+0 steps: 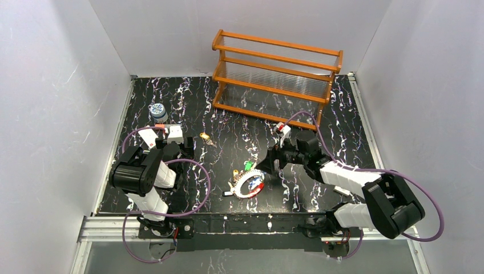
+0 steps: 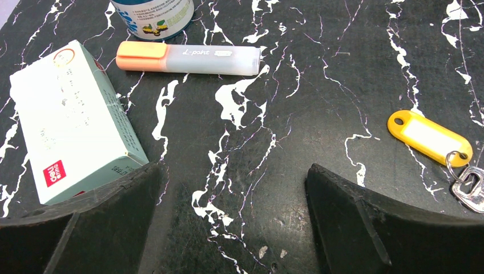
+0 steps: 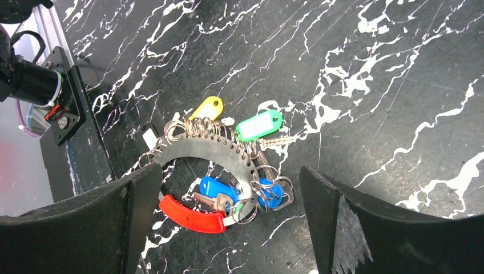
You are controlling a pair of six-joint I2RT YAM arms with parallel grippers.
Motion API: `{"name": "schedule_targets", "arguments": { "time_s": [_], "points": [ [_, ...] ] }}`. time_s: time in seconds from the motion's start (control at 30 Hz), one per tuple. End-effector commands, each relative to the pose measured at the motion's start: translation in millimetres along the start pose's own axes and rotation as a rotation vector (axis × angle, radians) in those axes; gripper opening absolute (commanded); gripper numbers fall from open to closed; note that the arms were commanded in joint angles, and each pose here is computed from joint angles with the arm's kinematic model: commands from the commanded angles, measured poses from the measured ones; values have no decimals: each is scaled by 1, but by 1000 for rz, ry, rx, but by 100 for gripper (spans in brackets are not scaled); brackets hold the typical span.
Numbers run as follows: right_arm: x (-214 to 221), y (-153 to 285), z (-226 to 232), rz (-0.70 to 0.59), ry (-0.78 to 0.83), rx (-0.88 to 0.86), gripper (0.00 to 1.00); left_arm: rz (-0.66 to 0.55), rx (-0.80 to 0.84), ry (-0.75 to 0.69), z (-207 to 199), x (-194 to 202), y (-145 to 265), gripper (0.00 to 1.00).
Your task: Put the keys on the keyring
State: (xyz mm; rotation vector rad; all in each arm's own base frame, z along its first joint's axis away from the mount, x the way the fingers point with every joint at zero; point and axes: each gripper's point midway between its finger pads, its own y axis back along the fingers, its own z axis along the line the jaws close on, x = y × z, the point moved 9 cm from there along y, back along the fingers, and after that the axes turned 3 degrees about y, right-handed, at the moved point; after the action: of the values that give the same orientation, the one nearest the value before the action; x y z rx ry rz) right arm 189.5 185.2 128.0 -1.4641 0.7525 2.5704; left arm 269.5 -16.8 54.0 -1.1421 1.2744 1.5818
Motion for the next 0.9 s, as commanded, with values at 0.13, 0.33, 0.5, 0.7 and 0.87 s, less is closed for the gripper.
{"name": "schedule_targets", "arguments": {
  "time_s": [0.13, 0.33, 0.5, 0.7, 0.87],
  "points": [
    [-27, -4, 2, -60, 41, -21, 99, -25, -31, 20, 2, -6, -4, 98],
    [-20, 2, 5, -61, 36, -17, 99, -25, -32, 19, 2, -6, -4, 98],
    [-15, 7, 5, -72, 36, 12, 99, -25, -31, 20, 2, -6, -4, 98],
    [-14, 9, 5, -67, 34, 26, 99, -25, -31, 19, 2, -6, -4, 98],
    [-15, 9, 5, -55, 35, 17, 99, -25, -31, 19, 2, -6, -4, 98]
  ]
}}
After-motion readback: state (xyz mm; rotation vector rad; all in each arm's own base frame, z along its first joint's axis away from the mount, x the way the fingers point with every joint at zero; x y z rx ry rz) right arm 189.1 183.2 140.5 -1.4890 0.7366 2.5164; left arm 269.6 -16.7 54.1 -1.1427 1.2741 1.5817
